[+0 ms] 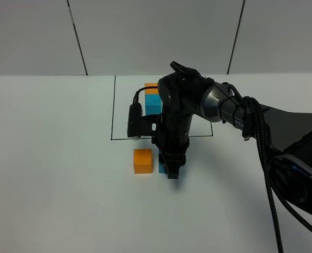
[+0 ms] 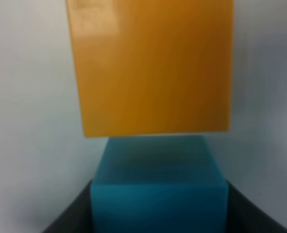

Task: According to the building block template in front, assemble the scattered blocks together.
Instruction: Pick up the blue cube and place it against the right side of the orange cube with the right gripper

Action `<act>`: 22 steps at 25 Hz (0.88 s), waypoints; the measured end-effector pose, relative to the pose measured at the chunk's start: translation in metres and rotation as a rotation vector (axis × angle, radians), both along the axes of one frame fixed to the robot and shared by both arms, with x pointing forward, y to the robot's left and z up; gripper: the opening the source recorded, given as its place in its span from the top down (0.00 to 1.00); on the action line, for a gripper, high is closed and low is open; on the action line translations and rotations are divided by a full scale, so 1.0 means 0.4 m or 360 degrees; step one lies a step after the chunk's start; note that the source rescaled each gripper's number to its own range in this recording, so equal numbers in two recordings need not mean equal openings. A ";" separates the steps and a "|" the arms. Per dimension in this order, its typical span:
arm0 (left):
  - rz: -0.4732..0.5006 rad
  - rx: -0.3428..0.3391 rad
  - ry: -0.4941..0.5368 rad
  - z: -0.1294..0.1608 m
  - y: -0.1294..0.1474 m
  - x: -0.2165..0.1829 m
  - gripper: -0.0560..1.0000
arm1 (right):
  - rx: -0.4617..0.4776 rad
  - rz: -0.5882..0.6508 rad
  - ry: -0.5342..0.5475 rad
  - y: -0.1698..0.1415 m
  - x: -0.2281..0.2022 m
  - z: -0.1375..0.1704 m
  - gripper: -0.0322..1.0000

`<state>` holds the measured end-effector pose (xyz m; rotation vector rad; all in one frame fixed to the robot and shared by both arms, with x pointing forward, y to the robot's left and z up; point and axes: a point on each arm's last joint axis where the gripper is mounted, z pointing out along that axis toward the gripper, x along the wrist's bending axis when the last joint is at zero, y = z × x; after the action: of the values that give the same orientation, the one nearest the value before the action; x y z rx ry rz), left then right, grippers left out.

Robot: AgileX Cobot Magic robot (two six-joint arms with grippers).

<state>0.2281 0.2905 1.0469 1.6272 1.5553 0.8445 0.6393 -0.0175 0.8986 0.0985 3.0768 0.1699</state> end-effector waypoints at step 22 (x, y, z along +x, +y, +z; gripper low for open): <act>0.0000 0.0000 0.0000 0.000 0.000 0.000 0.28 | 0.0102 -0.0041 0.0008 0.014 0.002 -0.004 0.96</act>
<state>0.2281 0.2905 1.0469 1.6272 1.5553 0.8445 0.6400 -0.0118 0.8970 0.1412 3.0742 0.2679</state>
